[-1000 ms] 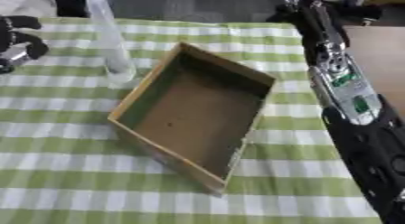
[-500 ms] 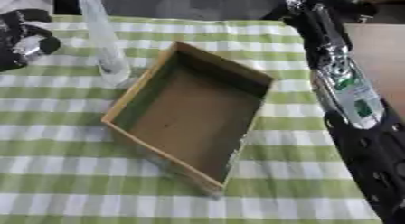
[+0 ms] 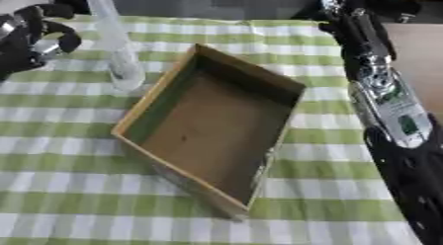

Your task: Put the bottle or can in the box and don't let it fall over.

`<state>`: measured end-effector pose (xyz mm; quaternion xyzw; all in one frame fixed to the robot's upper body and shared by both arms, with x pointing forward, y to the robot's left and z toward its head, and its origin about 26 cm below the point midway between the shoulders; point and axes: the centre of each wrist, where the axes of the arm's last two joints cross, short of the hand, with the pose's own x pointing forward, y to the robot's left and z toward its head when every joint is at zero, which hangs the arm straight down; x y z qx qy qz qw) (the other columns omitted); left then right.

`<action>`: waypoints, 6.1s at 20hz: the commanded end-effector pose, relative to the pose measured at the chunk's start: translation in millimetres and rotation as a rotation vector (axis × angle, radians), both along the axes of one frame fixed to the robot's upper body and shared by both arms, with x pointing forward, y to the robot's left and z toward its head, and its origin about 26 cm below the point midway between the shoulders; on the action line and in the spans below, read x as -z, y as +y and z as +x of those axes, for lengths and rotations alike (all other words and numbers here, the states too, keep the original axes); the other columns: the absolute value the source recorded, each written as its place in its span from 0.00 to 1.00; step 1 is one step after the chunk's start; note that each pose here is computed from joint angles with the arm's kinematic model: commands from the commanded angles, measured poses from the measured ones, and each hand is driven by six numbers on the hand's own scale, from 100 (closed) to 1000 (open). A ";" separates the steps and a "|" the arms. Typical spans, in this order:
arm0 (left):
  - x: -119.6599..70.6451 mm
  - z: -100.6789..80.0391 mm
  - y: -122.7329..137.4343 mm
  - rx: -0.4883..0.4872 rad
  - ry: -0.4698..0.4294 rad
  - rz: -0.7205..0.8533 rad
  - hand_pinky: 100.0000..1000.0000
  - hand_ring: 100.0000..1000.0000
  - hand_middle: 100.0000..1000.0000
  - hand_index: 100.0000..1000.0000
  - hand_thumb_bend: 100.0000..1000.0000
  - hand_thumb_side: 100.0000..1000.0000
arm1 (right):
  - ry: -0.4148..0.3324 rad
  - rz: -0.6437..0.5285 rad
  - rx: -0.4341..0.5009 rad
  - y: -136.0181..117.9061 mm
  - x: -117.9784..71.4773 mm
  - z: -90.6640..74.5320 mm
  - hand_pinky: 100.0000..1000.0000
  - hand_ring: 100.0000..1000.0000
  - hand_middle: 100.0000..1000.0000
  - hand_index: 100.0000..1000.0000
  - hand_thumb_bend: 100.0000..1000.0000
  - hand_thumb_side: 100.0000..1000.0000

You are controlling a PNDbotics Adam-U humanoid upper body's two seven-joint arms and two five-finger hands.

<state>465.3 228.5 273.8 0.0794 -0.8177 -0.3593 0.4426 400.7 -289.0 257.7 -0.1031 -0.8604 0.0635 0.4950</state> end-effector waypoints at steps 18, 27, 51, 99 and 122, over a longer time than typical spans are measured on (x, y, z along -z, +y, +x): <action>-35.4 -5.7 -16.6 0.085 -0.063 0.010 1.00 0.79 0.83 0.88 0.63 0.55 | -0.030 -0.006 -0.001 -0.9 -11.1 -1.7 0.89 0.79 0.85 0.85 0.00 0.71; -34.2 -4.2 -27.4 0.089 -0.054 0.037 1.00 0.78 0.82 0.86 0.63 0.55 | -0.031 -0.002 -0.003 0.0 -11.3 -1.2 0.89 0.79 0.85 0.85 0.00 0.71; -34.8 2.4 -20.0 -0.112 -0.101 -0.010 1.00 0.77 0.81 0.86 0.63 0.54 | -0.026 -0.004 -0.013 1.5 -11.1 -0.3 0.89 0.79 0.85 0.85 0.00 0.72; -19.0 10.8 -35.0 -0.063 -0.052 0.009 0.99 0.73 0.72 0.79 0.55 0.46 | -0.039 0.013 -0.017 4.5 -16.5 1.5 0.89 0.79 0.85 0.85 0.00 0.73; -10.5 13.7 -30.6 -0.091 0.026 -0.049 0.96 0.59 0.45 0.57 0.00 0.00 | -0.041 0.027 -0.010 4.0 -16.9 2.5 0.89 0.79 0.85 0.85 0.00 0.73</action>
